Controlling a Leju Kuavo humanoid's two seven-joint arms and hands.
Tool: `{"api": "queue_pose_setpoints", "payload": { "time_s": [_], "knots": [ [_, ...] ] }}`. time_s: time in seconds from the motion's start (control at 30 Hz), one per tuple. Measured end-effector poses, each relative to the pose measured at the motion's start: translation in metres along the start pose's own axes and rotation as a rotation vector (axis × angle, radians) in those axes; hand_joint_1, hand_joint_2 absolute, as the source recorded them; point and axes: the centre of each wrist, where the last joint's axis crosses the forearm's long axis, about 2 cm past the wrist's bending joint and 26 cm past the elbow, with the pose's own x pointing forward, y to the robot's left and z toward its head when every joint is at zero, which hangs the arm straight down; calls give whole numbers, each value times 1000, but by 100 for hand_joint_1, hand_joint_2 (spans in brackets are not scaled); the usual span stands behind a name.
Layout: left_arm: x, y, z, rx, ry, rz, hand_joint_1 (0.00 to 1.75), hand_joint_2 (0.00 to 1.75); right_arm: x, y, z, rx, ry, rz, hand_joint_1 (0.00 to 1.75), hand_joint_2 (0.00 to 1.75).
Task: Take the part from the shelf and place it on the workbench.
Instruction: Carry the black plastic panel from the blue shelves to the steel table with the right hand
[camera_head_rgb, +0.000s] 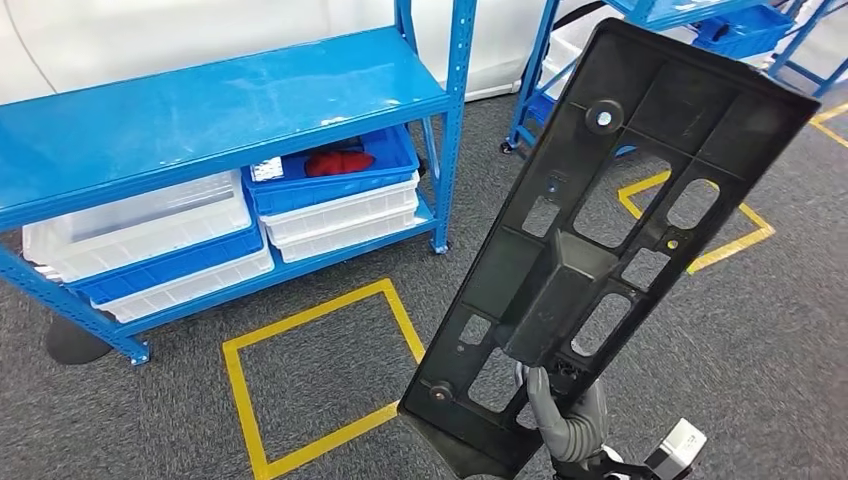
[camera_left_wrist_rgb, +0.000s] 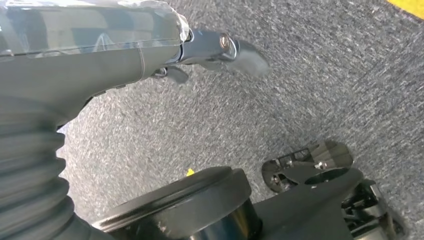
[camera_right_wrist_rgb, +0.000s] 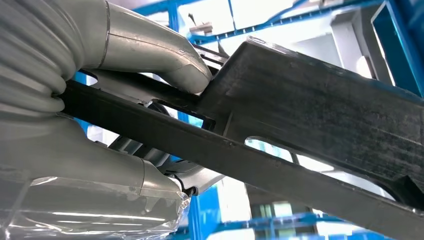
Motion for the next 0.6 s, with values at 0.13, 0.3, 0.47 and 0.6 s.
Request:
{"api": "queue_pose_setpoints", "payload": {
  "time_s": [0.13,0.3,0.47,0.6],
  "knots": [
    [-3,1,0,11,29,44,0,175,-2,-3,-1,4,0,-10,175,175],
    [-7,4,-1,5,65,70,0,175,-3,-4,-9,14,-19,-16,175,175],
    [-4,8,-2,1,52,63,0,175,-3,-6,-12,6,-40,-18,175,175],
    [0,10,-3,7,4,27,0,175,-2,-8,-11,-4,-53,-17,175,175]
  ]
}}
